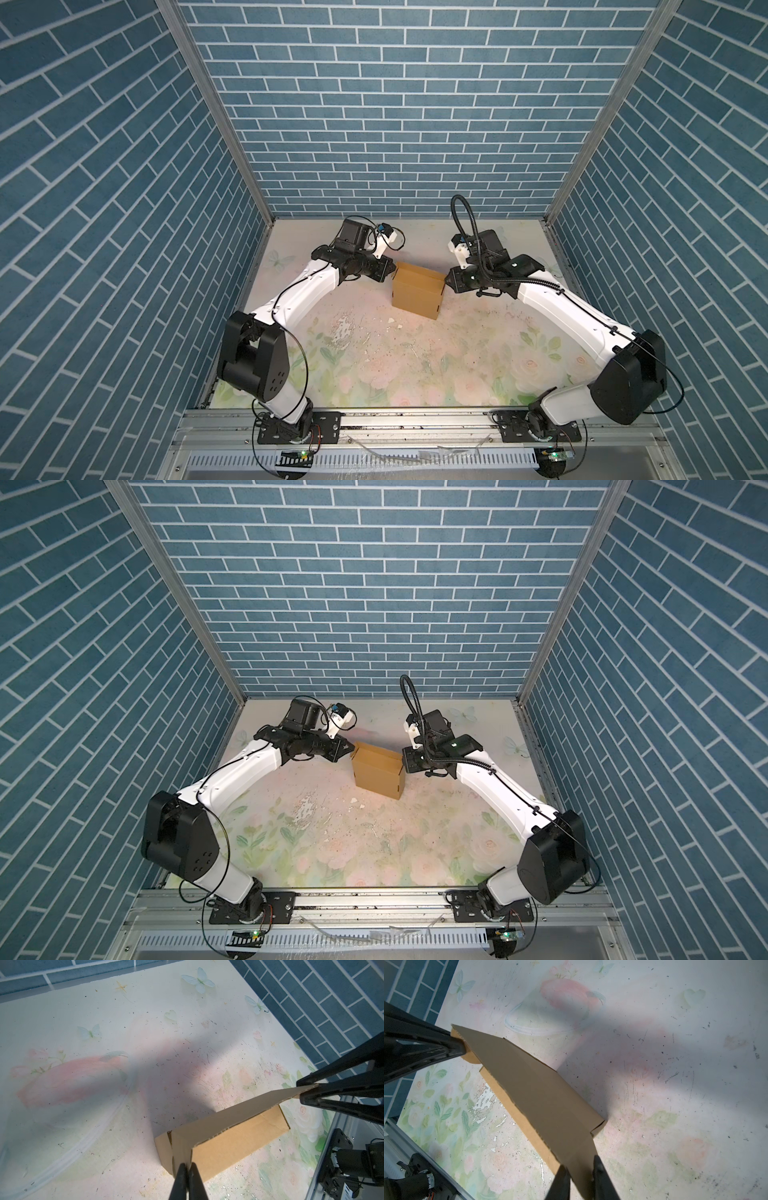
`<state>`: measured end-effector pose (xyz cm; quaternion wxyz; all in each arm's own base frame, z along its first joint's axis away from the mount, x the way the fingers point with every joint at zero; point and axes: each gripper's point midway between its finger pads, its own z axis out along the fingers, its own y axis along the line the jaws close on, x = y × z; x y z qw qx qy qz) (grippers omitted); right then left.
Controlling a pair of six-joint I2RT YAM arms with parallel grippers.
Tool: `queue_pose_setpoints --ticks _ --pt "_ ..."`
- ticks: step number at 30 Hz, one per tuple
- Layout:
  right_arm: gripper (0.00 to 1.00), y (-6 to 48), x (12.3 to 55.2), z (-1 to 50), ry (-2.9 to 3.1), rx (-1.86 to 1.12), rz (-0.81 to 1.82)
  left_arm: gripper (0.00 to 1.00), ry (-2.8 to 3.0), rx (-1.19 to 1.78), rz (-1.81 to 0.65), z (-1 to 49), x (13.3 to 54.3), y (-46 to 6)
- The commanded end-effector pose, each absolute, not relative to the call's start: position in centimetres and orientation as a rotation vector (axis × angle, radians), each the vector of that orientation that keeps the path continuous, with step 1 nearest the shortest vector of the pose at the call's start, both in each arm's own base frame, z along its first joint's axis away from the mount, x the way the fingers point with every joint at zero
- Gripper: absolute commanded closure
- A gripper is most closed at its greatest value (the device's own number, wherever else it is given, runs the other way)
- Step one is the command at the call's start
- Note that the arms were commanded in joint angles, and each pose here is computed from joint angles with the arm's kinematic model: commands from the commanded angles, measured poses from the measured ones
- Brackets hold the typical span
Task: Assemble paper box
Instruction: Fold and tuck the lid into the gap.
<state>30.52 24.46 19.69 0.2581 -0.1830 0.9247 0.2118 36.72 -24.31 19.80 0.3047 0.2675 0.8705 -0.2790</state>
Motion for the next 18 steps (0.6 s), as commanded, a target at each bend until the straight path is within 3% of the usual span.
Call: queue_pose_setpoints --ticks 1,18 --pt "0.82 23.7 29.5 19.7 2.536 -0.452 0.561 0.93 2.33 0.705 -0.725 19.6 36.1 -24.2" --pt "0.87 25.2 30.6 21.3 2.524 -0.348 0.658 0.93 2.374 0.558 -0.807 20.8 36.4 -25.0"
